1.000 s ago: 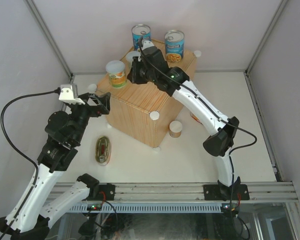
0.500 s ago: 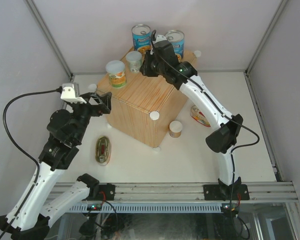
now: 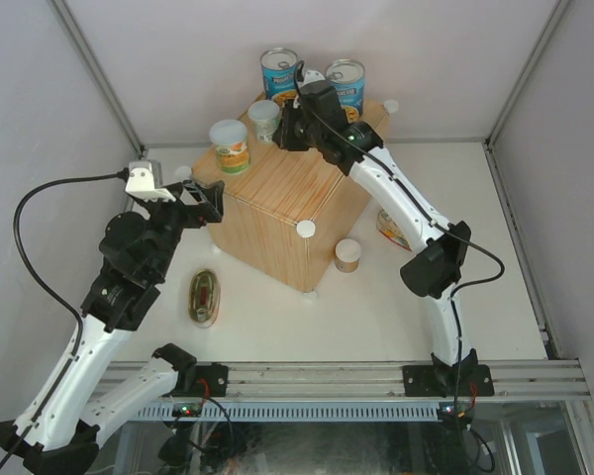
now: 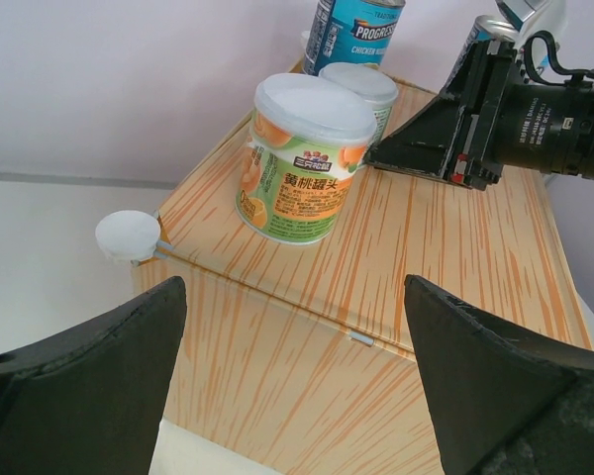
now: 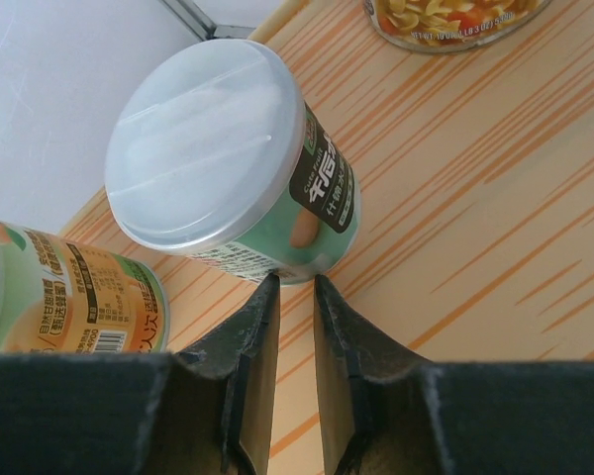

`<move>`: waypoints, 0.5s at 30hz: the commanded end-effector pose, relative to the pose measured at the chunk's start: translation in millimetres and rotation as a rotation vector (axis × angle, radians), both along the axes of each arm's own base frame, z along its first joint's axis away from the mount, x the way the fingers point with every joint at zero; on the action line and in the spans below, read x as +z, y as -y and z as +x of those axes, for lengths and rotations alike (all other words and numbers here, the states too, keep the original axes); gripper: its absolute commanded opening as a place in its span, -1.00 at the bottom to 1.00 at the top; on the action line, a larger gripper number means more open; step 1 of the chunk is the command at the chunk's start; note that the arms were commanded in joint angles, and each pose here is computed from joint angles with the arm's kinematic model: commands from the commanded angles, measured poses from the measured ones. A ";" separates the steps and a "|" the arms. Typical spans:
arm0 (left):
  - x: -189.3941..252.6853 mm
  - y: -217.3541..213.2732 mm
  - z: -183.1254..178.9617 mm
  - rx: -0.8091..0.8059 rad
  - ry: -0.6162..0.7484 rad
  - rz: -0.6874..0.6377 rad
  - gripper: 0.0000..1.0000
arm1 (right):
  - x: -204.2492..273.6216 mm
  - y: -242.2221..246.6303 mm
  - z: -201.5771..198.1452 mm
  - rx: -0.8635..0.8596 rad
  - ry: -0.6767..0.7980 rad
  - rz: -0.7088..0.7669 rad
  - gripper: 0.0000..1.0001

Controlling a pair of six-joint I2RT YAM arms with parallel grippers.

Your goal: Place and organize the canned foods onto the counter

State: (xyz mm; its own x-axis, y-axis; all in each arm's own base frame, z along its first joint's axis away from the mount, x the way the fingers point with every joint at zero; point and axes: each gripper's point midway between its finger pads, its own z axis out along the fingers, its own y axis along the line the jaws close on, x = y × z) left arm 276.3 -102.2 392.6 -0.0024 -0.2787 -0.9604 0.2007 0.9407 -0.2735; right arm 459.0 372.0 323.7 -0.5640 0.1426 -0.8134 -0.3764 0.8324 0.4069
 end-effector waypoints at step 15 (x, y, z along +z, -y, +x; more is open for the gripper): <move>8.5 -9.3 -16.3 0.005 0.015 -0.055 0.88 | 10.1 -13.4 14.6 0.028 0.064 0.049 -0.58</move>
